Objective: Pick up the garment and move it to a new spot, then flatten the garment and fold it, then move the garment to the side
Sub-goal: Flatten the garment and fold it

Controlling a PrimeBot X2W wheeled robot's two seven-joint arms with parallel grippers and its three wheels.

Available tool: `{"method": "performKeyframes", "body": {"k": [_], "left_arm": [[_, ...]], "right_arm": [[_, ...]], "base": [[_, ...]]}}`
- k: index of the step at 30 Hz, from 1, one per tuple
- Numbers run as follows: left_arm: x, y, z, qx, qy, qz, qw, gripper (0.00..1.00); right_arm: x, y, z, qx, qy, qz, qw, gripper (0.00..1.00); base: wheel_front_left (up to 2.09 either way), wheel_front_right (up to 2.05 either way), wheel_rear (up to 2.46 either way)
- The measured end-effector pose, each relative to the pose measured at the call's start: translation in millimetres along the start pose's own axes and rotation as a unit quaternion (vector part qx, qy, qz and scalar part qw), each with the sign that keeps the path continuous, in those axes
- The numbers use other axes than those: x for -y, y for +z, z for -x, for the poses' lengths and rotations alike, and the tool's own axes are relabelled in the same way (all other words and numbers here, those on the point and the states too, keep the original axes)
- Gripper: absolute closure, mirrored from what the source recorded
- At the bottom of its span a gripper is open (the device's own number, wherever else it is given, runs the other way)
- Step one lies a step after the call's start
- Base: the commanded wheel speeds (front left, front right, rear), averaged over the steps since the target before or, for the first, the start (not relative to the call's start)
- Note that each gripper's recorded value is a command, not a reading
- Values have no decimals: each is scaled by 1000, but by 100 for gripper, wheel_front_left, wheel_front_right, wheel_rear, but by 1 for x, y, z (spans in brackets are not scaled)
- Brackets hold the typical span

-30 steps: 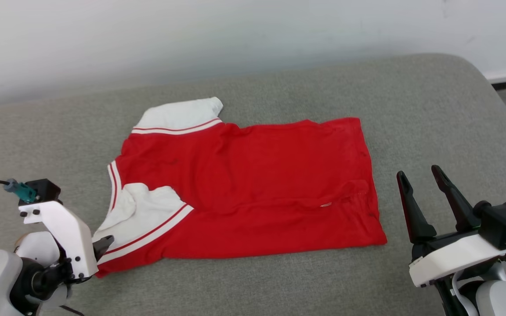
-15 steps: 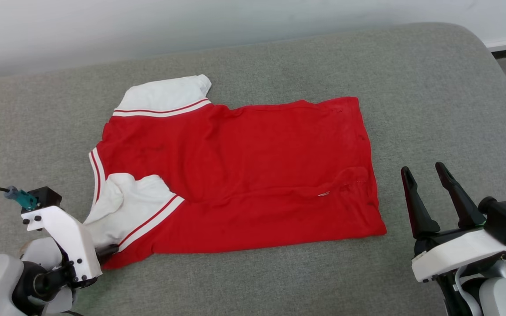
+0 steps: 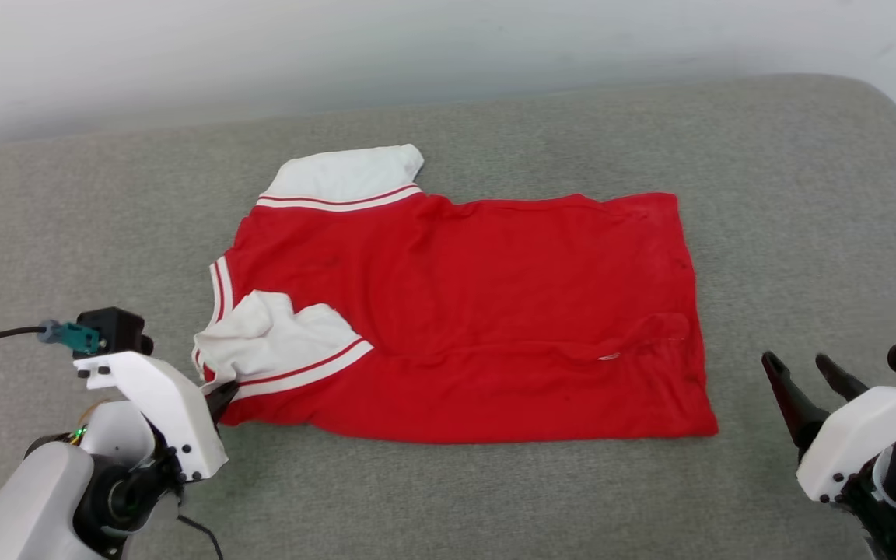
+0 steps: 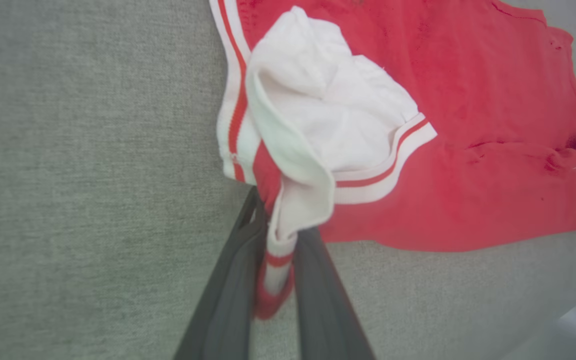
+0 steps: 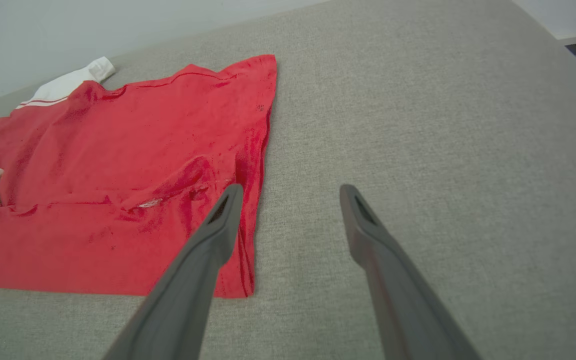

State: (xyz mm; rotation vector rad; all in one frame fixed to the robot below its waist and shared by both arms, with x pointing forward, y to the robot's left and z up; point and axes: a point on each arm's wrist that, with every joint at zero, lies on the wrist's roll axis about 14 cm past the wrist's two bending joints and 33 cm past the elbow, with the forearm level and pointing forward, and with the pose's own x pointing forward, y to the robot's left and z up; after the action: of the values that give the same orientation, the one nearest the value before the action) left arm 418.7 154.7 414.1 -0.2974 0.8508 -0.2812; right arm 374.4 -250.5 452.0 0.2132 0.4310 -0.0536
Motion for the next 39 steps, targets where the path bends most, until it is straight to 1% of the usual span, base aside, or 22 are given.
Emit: {"method": "performKeyframes", "body": {"k": [3,7,11,17,18,19,20,25,29,34,39], "left_arm": [[5,10,7,29,-1,-17,999,100],[8,16,9,51,-4,-22,998,100],[9,15,5,56,-4,-20,998,100],[4,15,2,64,0,-18,998,100],[3,15,2,66,1,-19,998,100],[1,14,2,66,3,-18,998,100],[0,14,2,68,5,-16,998,100],[1,11,4,69,5,-18,997,100],[4,11,11,85,5,-17,996,100],[8,7,25,102,4,-15,995,100],[9,-8,43,107,4,1,994,100]], "right_arm": [[-1,-22,-6,-82,3,0,997,0],[-21,-50,-13,-170,27,3,985,0],[-39,-66,-25,-217,49,5,975,0],[-50,-87,-40,-266,59,4,962,0],[-50,-89,-42,-272,61,3,960,42],[-51,-91,-43,-277,62,2,959,87],[-52,-91,-43,-278,63,1,959,100],[-56,-84,-43,-264,71,3,962,100],[-57,-74,-38,-246,76,13,966,100],[-62,-56,-28,-215,88,25,972,100],[-67,-50,-11,-199,102,38,974,100]], "base": [[0,0,0],[0,0,0],[0,0,0],[0,0,0],[0,0,0],[0,0,0],[0,0,0],[0,0,0],[0,0,0],[0,0,0],[0,0,0]]}}
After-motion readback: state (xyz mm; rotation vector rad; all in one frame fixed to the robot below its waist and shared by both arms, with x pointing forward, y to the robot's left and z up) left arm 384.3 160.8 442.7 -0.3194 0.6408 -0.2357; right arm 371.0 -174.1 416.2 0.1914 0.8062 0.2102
